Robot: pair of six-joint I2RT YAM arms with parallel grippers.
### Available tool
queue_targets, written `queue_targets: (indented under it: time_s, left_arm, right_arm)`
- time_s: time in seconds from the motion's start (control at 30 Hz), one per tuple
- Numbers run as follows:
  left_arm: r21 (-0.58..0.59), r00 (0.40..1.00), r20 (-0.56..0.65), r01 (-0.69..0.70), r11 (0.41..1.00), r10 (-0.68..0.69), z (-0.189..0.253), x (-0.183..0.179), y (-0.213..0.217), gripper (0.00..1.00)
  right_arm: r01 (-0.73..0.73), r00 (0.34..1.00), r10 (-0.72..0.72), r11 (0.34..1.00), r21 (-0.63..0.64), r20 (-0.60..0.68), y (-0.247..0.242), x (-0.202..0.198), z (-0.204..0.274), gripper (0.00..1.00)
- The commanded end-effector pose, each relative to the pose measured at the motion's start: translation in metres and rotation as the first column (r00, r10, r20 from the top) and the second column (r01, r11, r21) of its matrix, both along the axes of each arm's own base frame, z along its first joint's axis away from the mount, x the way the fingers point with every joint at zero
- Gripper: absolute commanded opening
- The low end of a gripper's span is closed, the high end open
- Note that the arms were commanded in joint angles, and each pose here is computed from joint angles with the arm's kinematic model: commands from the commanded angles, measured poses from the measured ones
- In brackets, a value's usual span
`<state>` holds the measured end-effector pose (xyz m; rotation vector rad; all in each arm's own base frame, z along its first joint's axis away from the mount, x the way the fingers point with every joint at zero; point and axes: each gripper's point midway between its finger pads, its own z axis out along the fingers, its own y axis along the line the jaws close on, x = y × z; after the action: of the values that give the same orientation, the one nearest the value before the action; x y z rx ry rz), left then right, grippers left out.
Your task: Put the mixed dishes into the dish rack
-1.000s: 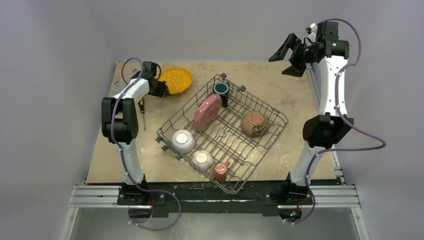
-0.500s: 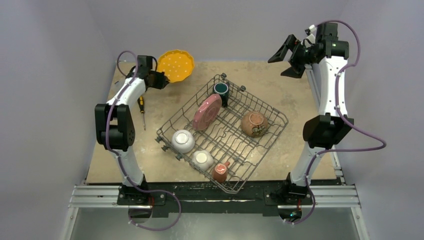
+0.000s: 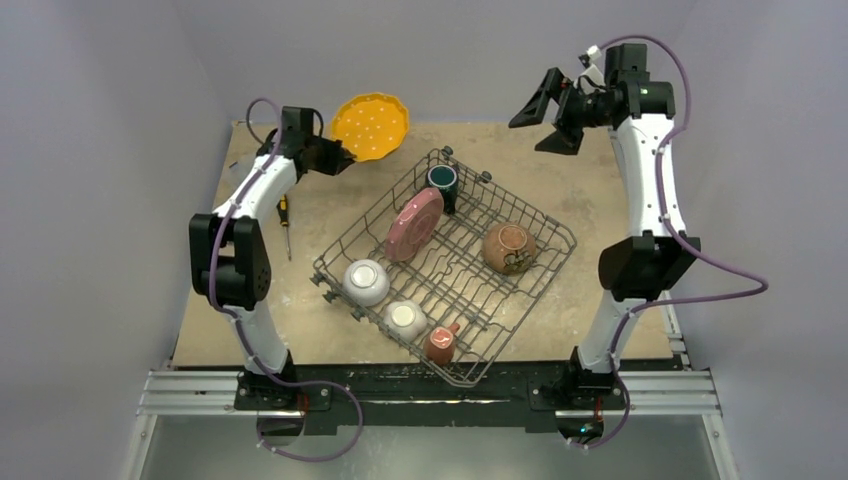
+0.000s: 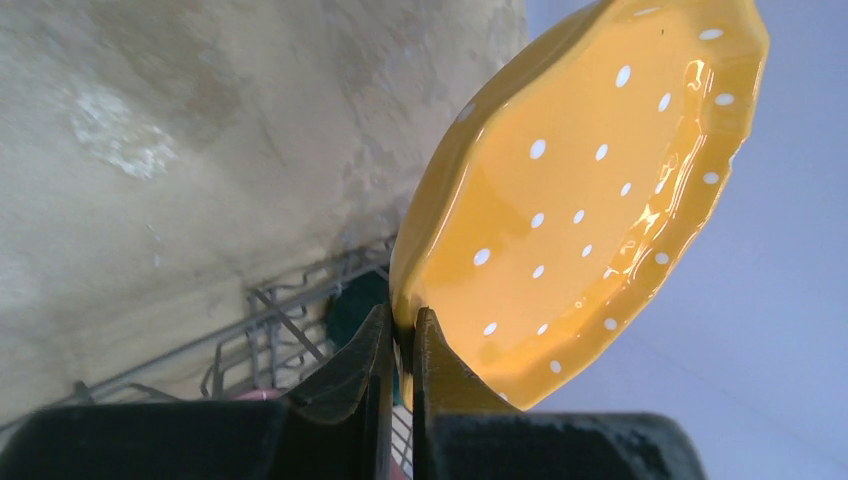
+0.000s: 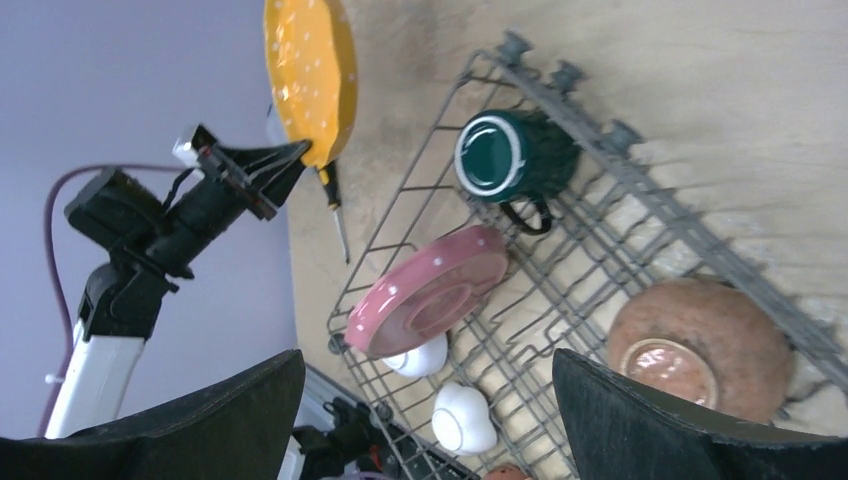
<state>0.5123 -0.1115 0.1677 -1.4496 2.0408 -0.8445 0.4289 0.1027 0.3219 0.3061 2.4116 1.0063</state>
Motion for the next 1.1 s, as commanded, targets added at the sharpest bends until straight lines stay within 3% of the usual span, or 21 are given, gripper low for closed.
queue_targets:
  time_s: [0.0,0.4,0.83,1.07]
  left_arm:
    - [-0.095,0.899,0.424,0.164,0.982,-0.109,0.173,-0.004,-0.042,0.00]
    - [-0.108,0.829,0.495,0.356,0.928,-0.260,0.219,-0.081,-0.104,0.00]
    - [-0.132,0.757,0.512,0.536,0.834,-0.406,0.227,-0.180,-0.169,0.00]
    - [-0.125,0.730,0.490,0.600,0.790,-0.477,0.216,-0.227,-0.188,0.00]
  right_arm:
    - [-0.131,0.982,0.121,0.990,0.060,0.148,0.047,-0.024,0.046,0.97]
    - [-0.192,0.957,0.137,0.959,0.206,0.255,0.097,-0.067,0.068,0.98]
    - [-0.114,0.968,0.048,0.959,0.260,0.247,0.097,-0.102,0.070,0.97]
    - [-0.078,0.977,0.014,0.951,0.298,0.211,0.097,-0.134,0.062,0.79]
